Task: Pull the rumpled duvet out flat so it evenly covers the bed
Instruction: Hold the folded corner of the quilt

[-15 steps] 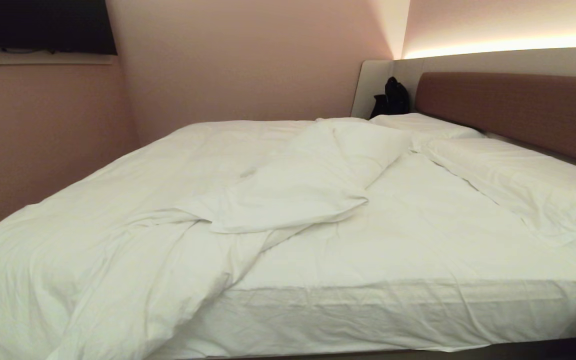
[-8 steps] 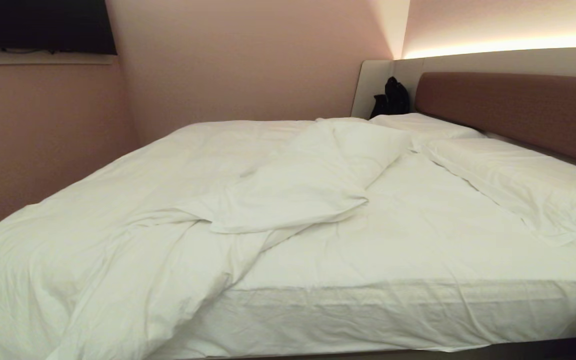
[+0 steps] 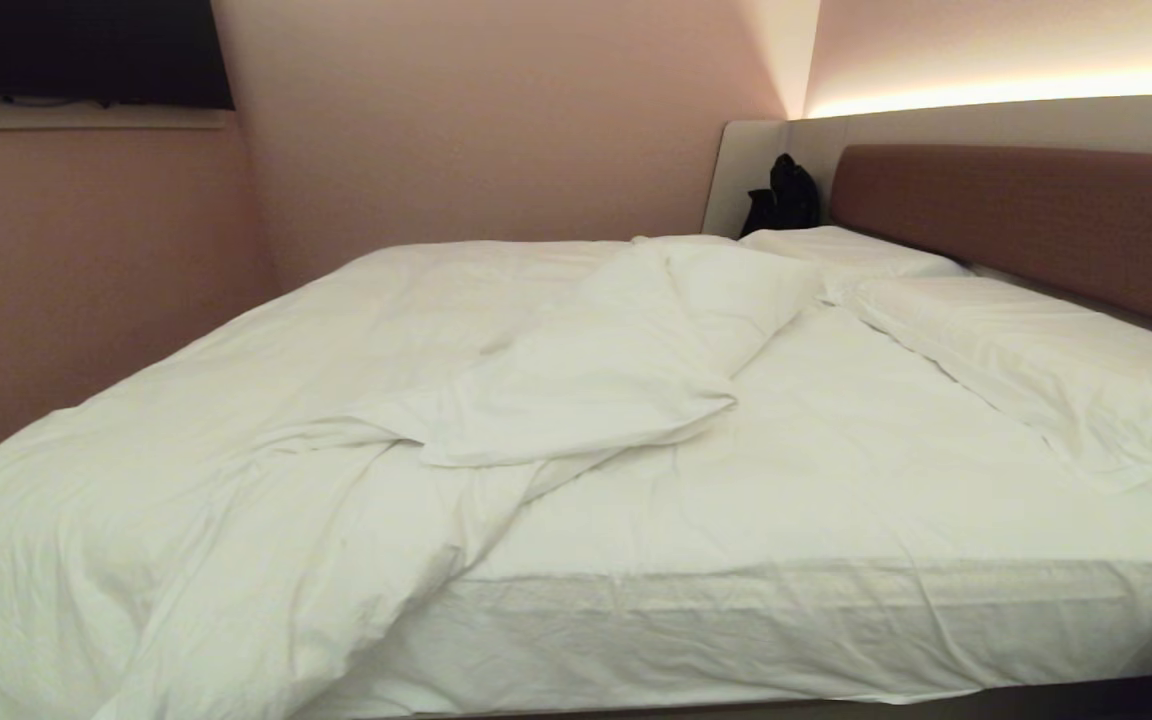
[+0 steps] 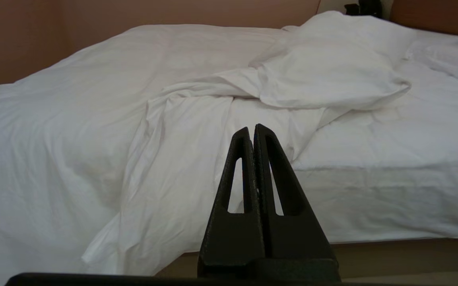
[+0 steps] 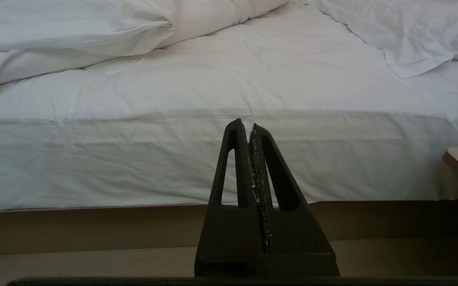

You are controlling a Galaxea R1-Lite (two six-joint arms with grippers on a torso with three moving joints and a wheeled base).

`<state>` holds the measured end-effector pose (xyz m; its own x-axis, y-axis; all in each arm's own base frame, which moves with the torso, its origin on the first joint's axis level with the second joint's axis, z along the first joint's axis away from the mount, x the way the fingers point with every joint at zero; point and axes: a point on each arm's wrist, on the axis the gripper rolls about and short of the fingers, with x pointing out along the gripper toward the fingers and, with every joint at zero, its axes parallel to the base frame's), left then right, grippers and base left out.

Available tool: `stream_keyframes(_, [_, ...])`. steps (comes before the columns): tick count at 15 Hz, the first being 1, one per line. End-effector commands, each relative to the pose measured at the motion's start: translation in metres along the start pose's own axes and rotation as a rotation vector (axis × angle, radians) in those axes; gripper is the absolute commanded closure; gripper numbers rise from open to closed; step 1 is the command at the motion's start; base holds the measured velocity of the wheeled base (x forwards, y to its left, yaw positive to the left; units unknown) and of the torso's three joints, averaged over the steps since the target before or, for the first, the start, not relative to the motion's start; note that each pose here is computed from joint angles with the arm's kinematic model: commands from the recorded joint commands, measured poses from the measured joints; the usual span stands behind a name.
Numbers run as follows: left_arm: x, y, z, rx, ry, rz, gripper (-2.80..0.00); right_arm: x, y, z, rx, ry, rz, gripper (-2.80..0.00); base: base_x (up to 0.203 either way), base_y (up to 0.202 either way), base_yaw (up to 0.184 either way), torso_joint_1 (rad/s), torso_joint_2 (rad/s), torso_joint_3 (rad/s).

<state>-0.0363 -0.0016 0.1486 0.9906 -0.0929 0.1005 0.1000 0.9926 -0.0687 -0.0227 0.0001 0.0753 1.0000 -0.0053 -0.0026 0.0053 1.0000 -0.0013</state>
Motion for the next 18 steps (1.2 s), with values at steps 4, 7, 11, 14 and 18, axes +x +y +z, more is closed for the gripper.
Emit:
stream_keyframes(4, [0.046, 0.0, 0.044, -0.071, 0.103, -0.026, 0.0, 0.0, 0.0, 0.0, 0.0, 0.001, 0.001, 0.0, 0.0, 0.0, 0.0, 0.0, 0.0, 0.0])
stream_keyframes(7, [0.098, 0.002, 0.058, -0.093, 0.181, -0.052, 0.0, 0.0, 0.0, 0.0, 0.0, 0.001, 0.001, 0.0, 0.0, 0.0, 0.0, 0.0, 0.0, 0.0])
stream_keyframes(11, [0.166, 0.003, 0.069, -0.104, 0.205, -0.2, 0.0, 0.0, 0.0, 0.0, 0.0, 0.001, 0.001, 0.0, 0.0, 0.0, 0.0, 0.0, 0.0, 0.0])
stream_keyframes(14, [0.205, 0.0, 0.072, -0.11, 0.234, -0.267, 0.0, 0.0, 0.0, 0.0, 0.0, 0.001, 0.001, 0.0, 0.0, 0.0, 0.0, 0.0, 0.0, 0.0])
stream_keyframes(18, [0.248, -0.011, 0.067, -0.113, 0.258, -0.33, 0.0, 0.0, 0.0, 0.0, 0.0, 0.001, 0.001, 0.0, 0.0, 0.0, 0.0, 0.0, 0.0, 0.0])
